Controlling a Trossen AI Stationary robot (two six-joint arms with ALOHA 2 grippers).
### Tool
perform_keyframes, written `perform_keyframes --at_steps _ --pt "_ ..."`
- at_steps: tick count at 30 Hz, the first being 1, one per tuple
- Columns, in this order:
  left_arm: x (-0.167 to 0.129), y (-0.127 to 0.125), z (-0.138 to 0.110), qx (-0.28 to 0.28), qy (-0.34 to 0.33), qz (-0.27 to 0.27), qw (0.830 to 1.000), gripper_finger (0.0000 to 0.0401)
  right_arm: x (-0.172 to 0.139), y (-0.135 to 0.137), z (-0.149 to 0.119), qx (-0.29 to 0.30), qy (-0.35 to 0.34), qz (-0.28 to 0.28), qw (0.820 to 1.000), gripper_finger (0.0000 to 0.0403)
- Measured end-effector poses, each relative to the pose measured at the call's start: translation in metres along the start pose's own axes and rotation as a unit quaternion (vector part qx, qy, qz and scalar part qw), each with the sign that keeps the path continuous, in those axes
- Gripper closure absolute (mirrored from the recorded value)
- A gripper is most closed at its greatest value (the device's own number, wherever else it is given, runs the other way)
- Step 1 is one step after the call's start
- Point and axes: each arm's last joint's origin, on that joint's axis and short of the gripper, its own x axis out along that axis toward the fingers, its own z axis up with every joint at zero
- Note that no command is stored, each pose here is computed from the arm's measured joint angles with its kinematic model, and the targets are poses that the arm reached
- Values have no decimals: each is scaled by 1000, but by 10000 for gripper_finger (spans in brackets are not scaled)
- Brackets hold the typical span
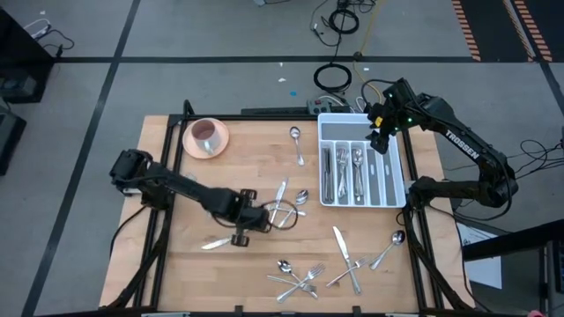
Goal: Sort silverware
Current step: Put the silver knife into the white cutlery tray
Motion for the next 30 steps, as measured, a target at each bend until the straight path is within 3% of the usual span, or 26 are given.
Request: perform_keyframes --at_steps 2,4,6,9,14,19,30 --pt "-2 5 4 -97 5 -56 994 386 0 0 0 -4 -1 1 1000 202" --pt "-3 9 6 -200 25 -113 973 365 0 0 0 -7 -1 1 1000 201" --pt "-3 10 6 -288 44 -131 948 341 0 0 0 -8 -2 0 1000 197" --pt "-4 5 4 -354 64 -127 924 303 0 0 1 -9 -5 -1 1000 191" --pt "0 -9 -4 -440 65 -69 893 245 0 0 3 -17 -21 11 1000 184" --pt "4 -27 -13 -434 62 -47 897 214 0 -1 6 -27 -42 20 999 183" --pt "8 -36 -30 -287 109 -38 951 209 0 -1 7 -23 -49 21 998 183"
